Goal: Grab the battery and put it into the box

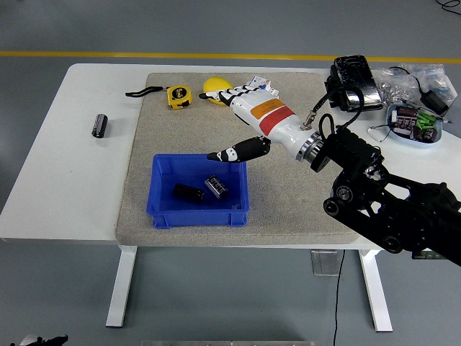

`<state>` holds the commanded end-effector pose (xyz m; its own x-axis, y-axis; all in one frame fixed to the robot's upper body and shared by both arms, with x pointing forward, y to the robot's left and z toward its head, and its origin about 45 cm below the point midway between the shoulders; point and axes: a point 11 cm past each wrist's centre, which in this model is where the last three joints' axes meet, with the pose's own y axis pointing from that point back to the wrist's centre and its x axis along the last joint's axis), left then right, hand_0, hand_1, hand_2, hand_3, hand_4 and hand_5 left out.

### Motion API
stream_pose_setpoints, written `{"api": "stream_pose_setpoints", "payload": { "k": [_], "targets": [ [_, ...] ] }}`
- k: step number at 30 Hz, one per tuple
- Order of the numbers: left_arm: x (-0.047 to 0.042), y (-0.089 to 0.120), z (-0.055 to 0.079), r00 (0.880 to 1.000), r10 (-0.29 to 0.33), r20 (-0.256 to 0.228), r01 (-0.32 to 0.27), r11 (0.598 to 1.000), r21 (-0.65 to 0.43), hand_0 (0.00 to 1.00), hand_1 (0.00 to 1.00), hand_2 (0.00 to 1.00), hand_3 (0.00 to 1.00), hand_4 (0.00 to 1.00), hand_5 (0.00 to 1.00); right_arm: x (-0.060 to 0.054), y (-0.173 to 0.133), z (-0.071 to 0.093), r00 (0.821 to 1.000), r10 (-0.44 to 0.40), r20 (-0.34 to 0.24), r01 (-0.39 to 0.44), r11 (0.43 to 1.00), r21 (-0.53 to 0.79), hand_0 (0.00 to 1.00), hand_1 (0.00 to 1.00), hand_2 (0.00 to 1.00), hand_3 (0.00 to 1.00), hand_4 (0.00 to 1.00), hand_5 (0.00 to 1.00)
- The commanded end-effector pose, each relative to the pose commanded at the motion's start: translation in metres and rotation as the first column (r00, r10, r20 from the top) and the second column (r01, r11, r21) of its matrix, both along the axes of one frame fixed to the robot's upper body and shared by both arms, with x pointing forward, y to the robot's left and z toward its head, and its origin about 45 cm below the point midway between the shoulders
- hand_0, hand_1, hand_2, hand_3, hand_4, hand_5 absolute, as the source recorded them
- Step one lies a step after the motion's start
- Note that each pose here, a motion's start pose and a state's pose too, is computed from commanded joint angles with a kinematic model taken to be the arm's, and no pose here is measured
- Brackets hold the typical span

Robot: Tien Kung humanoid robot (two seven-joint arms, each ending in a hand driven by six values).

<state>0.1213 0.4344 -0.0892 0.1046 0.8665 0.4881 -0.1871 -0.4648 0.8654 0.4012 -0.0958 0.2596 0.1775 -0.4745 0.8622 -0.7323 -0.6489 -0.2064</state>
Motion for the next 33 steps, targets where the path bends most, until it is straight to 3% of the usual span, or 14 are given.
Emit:
{"api": "stream_pose_setpoints", "payload": {
  "k": [4,5,6,8,12,15,19,26,28,33],
  "targets": [
    [-0.0017,-0.001,-0.001,1.0,-0.001,-0.004,0.001,1.0,-0.003,0.715,0.678,0.726,0.598,0.614,0.485,-0.011,-0.019,-0.004,0.996,0.034,-0.081,-0.018,0.981,0.193,0.887,0.813,0.843,0.861,0.998,0.816],
    [-0.0019,-0.001,-0.001,1.0,-0.003,-0.006,0.003,1.0,-0.004,0.715,0.678,0.726,0.598,0.614,0.485,-0.014,-0.023,-0.002,0.994,0.048,-0.1,-0.022,0.97,0.243,0.887,0.813,0.843,0.861,0.998,0.816],
    [-0.002,-0.002,-0.001,1.0,-0.004,-0.009,0.004,1.0,-0.005,0.715,0.684,0.732,0.599,0.613,0.483,-0.015,-0.026,-0.001,0.992,0.054,-0.117,-0.019,0.959,0.283,0.874,0.794,0.82,0.843,0.998,0.876],
    [-0.0013,-0.003,-0.001,1.0,-0.011,-0.014,0.011,1.0,-0.007,0.715,0.684,0.732,0.599,0.613,0.483,-0.018,-0.037,0.007,0.988,0.067,-0.139,-0.01,0.926,0.378,0.874,0.794,0.82,0.843,0.998,0.876],
    [0.0002,-0.005,-0.002,1.0,-0.024,-0.018,0.024,1.0,-0.011,0.716,0.687,0.734,0.6,0.613,0.482,-0.016,-0.065,0.014,0.976,0.035,-0.214,0.086,0.845,0.527,0.853,0.768,0.8,0.816,0.998,0.885],
    [0.0001,-0.008,-0.003,0.999,-0.028,-0.019,0.028,1.0,-0.01,0.716,0.687,0.734,0.6,0.613,0.482,-0.013,-0.088,0.008,0.959,-0.025,-0.284,0.196,0.78,0.594,0.853,0.768,0.8,0.816,0.998,0.885],
    [-0.0033,-0.013,-0.006,1.0,-0.02,-0.019,0.02,1.0,-0.007,0.713,0.692,0.737,0.599,0.618,0.49,-0.013,-0.122,-0.013,0.909,-0.067,-0.412,0.352,0.655,0.669,0.8,0.748,0.771,0.788,0.998,0.867],
    [-0.0049,-0.014,-0.006,0.999,-0.041,-0.022,0.041,0.999,-0.009,0.715,0.688,0.743,0.599,0.615,0.486,-0.031,-0.193,-0.051,0.777,-0.109,-0.62,0.623,0.274,0.732,0.795,0.742,0.766,0.779,0.998,0.853],
    [-0.0068,-0.013,-0.007,0.998,-0.047,-0.029,0.047,0.999,-0.008,0.715,0.688,0.743,0.599,0.615,0.486,-0.039,-0.201,-0.057,0.763,-0.125,-0.635,0.643,0.251,0.723,0.795,0.742,0.766,0.779,0.998,0.853],
    [-0.0096,-0.013,-0.007,0.997,-0.058,-0.046,0.058,0.998,-0.004,0.711,0.684,0.744,0.599,0.614,0.483,-0.054,-0.203,-0.063,0.753,-0.14,-0.643,0.654,0.272,0.706,0.784,0.743,0.765,0.779,0.998,0.846]
  ]
}}
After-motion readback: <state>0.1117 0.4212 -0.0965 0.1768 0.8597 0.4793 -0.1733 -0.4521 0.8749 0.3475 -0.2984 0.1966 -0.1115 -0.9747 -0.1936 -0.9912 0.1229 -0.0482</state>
